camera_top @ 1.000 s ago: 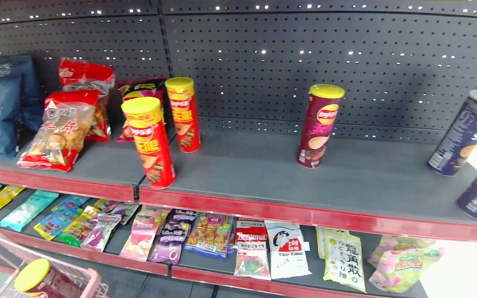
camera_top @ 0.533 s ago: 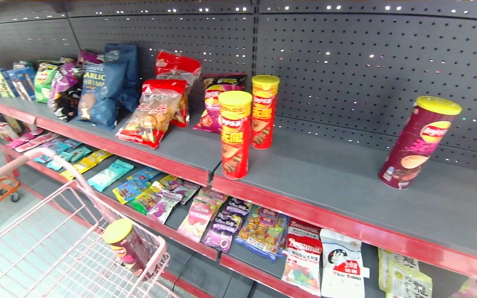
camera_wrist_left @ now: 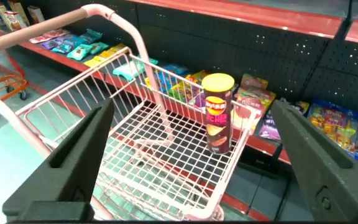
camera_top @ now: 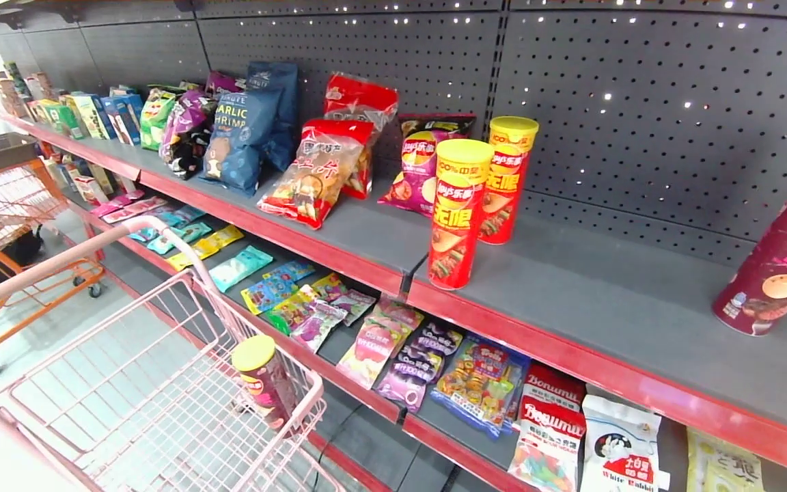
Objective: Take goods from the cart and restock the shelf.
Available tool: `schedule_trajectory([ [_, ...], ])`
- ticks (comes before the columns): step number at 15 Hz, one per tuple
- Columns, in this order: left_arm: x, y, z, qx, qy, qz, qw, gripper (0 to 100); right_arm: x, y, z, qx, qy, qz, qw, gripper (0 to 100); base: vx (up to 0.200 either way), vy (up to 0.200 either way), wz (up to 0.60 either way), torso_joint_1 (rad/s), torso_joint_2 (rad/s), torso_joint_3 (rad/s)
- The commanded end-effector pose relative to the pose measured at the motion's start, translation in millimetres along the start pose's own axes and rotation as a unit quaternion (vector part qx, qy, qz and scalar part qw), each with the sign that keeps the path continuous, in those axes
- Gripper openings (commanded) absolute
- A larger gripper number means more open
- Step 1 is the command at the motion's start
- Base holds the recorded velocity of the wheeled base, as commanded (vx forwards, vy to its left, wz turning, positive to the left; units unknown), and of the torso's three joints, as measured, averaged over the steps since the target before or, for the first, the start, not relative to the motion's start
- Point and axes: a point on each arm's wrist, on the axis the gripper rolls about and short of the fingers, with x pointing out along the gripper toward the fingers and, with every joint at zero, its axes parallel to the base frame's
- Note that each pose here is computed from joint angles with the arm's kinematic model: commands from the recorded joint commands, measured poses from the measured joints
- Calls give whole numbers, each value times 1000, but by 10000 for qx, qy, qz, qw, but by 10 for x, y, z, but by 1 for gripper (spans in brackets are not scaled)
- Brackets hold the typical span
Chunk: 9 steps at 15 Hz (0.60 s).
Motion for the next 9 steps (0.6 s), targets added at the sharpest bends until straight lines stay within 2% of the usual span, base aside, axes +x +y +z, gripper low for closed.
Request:
schedule_trajectory([
  [1, 1, 0, -2, 2, 8, -3, 10000, 100, 1, 1, 2, 4, 0, 2, 10000, 100, 0, 0, 0, -144, 359, 207],
  [6, 1, 0, -2, 2, 8, -3, 10000, 100, 1, 1, 2, 4, 0, 2, 10000, 100, 0, 0, 0, -152, 391, 229],
  [9, 1, 0, -2, 2, 8, -3, 10000, 100, 1, 1, 2, 4, 0, 2, 10000, 100, 0, 0, 0, -196, 518, 317],
])
